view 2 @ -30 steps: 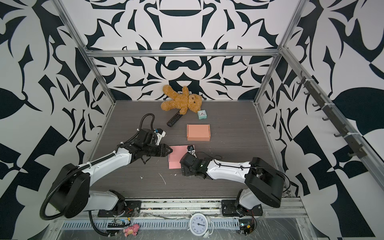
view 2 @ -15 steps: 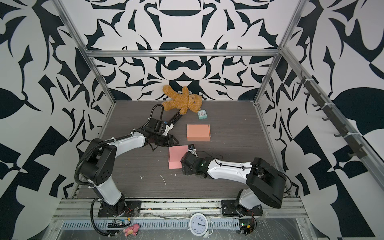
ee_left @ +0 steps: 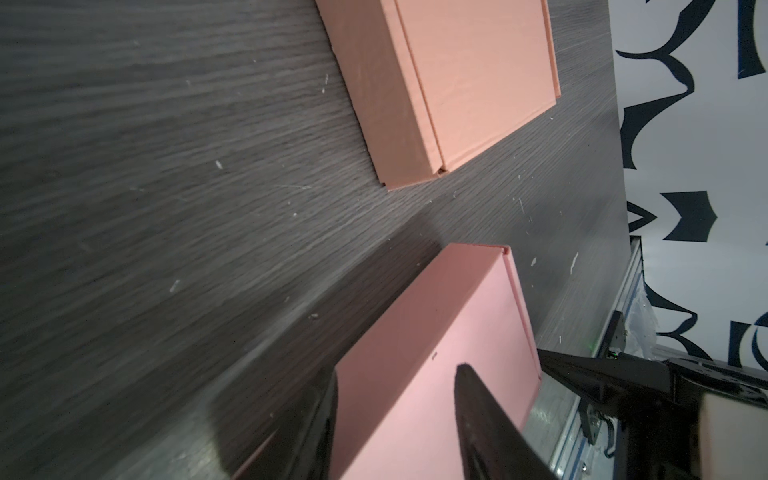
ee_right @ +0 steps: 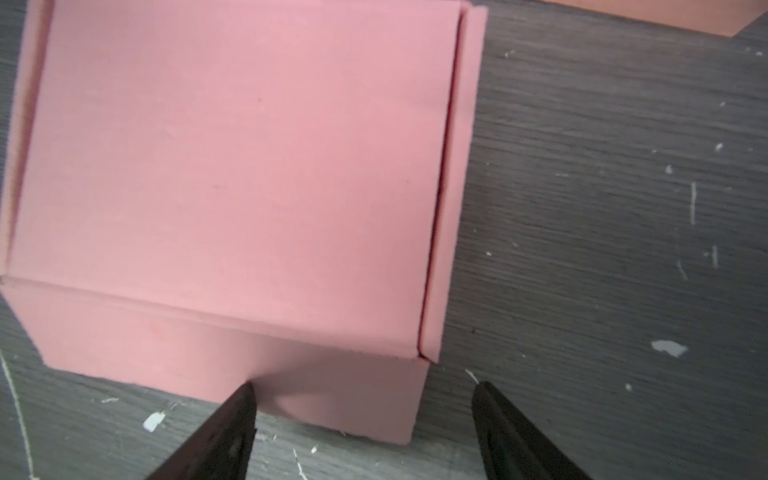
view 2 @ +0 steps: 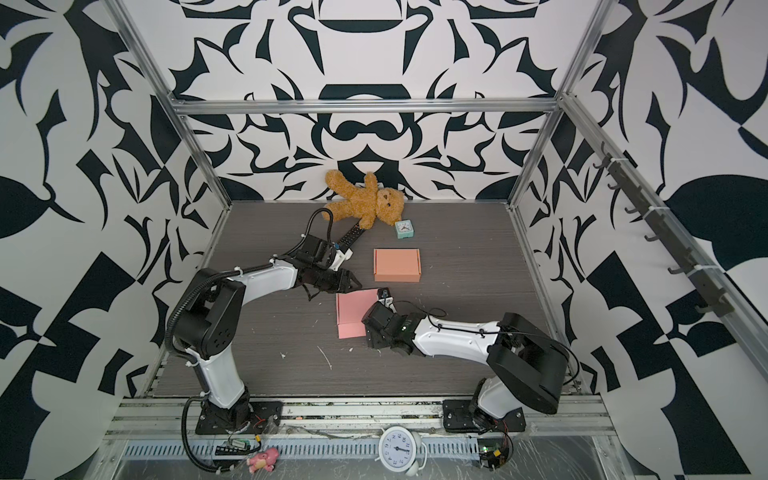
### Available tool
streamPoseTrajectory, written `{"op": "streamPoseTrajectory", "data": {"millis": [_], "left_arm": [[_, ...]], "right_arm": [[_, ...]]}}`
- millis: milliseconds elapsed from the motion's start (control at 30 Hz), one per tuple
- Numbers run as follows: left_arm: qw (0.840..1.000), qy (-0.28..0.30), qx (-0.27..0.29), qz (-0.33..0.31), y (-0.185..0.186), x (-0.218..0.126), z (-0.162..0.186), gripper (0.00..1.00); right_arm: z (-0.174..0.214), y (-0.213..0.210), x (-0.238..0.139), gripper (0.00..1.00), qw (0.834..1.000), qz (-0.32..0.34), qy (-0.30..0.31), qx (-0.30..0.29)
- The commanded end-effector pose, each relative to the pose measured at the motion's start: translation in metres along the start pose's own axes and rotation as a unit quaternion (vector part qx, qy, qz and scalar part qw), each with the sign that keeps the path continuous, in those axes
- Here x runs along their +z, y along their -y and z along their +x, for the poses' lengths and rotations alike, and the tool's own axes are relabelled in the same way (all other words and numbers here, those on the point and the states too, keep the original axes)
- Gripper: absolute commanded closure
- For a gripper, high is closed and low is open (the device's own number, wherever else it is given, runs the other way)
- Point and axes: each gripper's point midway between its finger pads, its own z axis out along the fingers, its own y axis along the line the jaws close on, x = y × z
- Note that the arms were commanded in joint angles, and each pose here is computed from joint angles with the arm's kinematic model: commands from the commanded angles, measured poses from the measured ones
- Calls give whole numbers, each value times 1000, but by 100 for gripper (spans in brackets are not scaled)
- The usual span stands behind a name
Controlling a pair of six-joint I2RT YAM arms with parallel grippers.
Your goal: Fold the paper box
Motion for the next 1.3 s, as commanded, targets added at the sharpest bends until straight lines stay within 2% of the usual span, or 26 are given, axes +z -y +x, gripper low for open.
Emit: {"op": "streamPoseTrajectory", "data": {"millis": [0, 467, 1267], "left_arm": [[1000, -23, -5, 16, -1, 5, 13, 52], [999, -35, -19, 27, -3, 4, 37, 55], [998, -22, -45, 34, -1, -5, 63, 59]], "right_arm": [[-13, 0, -1, 17, 1000, 9, 15, -4], [-17, 4, 3, 17, 1000, 15, 16, -3], [-18, 8, 8, 17, 1000, 19, 13, 1]]}}
